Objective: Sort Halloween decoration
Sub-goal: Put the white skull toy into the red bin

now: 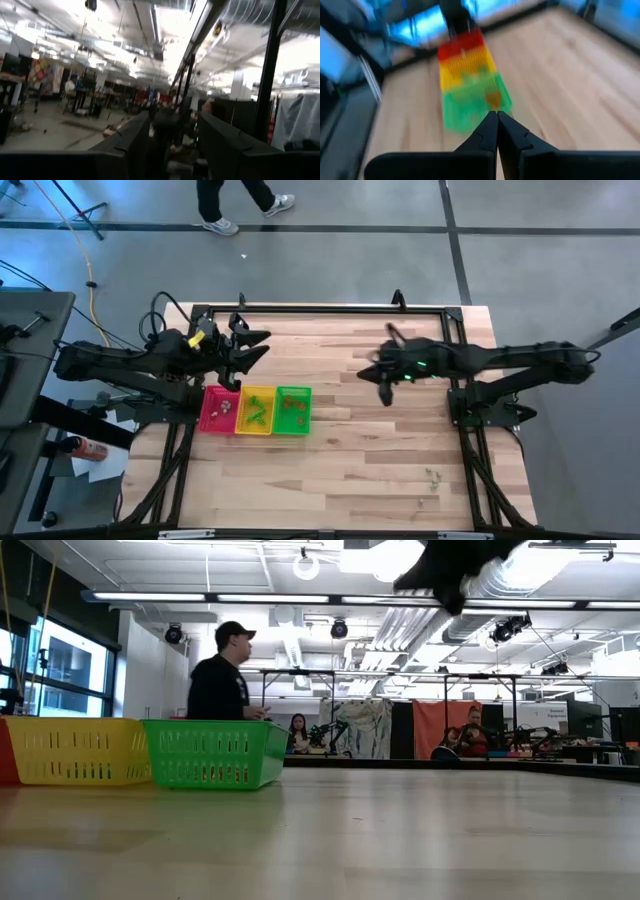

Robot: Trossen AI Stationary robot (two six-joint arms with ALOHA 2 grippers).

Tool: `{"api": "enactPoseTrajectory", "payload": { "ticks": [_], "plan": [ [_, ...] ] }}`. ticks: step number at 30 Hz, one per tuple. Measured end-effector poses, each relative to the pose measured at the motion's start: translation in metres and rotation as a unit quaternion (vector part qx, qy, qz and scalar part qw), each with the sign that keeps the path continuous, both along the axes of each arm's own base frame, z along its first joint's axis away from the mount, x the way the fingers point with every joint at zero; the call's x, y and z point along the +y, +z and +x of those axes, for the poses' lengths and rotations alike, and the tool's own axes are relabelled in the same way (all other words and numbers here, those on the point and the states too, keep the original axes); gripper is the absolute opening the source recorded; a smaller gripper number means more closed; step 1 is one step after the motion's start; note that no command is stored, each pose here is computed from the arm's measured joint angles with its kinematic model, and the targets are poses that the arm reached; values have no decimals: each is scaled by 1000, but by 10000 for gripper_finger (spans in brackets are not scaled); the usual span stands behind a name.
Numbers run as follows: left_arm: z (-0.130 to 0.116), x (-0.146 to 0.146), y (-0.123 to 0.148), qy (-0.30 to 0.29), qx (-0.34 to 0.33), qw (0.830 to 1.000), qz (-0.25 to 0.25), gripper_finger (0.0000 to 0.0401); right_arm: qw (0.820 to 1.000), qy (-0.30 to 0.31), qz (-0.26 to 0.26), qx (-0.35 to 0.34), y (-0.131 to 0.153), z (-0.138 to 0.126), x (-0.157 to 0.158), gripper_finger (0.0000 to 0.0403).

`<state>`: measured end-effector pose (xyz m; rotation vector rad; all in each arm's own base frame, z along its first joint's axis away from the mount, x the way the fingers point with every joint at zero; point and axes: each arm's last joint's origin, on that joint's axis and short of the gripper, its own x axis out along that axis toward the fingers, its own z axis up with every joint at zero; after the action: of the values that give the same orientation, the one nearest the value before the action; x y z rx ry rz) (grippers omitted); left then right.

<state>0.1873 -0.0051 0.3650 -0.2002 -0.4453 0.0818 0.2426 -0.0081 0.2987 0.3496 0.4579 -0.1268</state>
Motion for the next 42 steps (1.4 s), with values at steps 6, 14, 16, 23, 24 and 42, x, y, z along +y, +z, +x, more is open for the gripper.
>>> {"api": "enactPoseTrajectory", "payload": {
  "ticks": [6, 14, 16, 23, 24, 42],
  "plan": [
    [5, 0, -13, 0, 74, 997, 4, 159, 983, -43, -45, -170, 30, -26, 23, 0],
    [16, -1, -31, -1, 154, 988, 4, 159, 969, -30, -78, -232, 38, -17, 32, 0],
    [22, -1, -38, -1, 179, 984, 5, 159, 971, -28, -82, -224, 35, -14, 33, 0],
    [46, -3, -63, -4, 238, 971, 9, 159, 973, -26, -84, -214, 30, -9, 34, 0],
    [49, -3, -65, -4, 241, 970, 9, 159, 973, -26, -84, -214, 30, -9, 34, 0],
    [59, -3, -65, 2, 212, 977, 29, 159, 972, -22, -94, -213, 30, -9, 34, 0]
  ]
}}
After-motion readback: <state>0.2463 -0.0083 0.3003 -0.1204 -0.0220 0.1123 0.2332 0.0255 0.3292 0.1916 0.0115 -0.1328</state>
